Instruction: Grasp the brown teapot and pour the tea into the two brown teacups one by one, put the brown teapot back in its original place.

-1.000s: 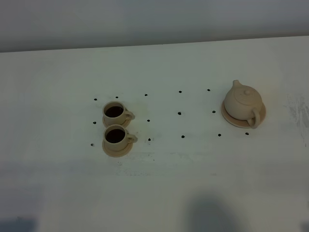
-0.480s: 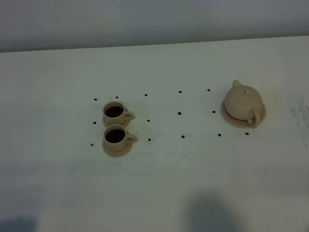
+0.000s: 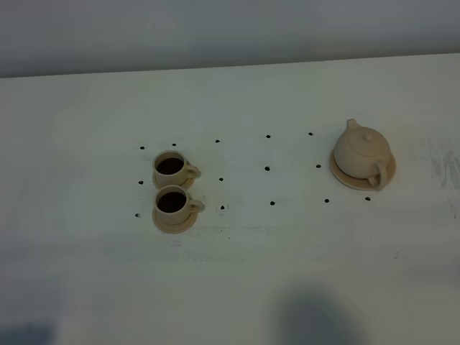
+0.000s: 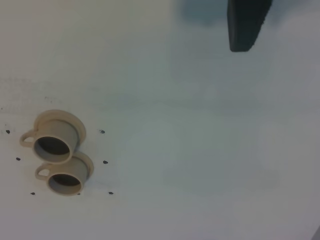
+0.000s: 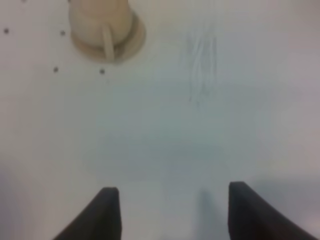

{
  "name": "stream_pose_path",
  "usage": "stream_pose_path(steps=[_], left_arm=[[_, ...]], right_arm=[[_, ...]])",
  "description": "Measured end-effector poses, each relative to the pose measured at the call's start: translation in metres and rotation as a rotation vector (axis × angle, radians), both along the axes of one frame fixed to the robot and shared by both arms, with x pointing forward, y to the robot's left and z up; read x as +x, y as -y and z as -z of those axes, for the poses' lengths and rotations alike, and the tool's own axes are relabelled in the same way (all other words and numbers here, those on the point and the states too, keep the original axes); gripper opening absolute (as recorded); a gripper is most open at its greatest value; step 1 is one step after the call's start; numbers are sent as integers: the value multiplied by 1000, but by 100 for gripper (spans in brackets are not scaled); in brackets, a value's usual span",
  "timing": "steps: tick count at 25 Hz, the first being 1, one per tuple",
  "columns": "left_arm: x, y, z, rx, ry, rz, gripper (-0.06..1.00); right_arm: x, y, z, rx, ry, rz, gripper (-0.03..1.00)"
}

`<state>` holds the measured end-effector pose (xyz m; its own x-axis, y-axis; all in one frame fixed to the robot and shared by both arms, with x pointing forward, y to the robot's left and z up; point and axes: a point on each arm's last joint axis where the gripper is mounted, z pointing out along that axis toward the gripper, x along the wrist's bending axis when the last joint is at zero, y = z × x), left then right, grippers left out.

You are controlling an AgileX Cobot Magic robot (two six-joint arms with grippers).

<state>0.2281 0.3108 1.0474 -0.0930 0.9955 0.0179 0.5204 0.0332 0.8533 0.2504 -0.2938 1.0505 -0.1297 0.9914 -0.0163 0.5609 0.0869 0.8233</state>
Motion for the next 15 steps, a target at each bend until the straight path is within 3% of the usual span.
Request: stream_pose_path(steps=[6, 15], left_arm=[[0, 0, 0, 0, 0, 0, 61], [0, 0, 0, 0, 0, 0, 61]], right_arm=[[-18, 1, 0, 9, 116, -3, 50], [-19, 1, 0, 14, 119, -44, 50]])
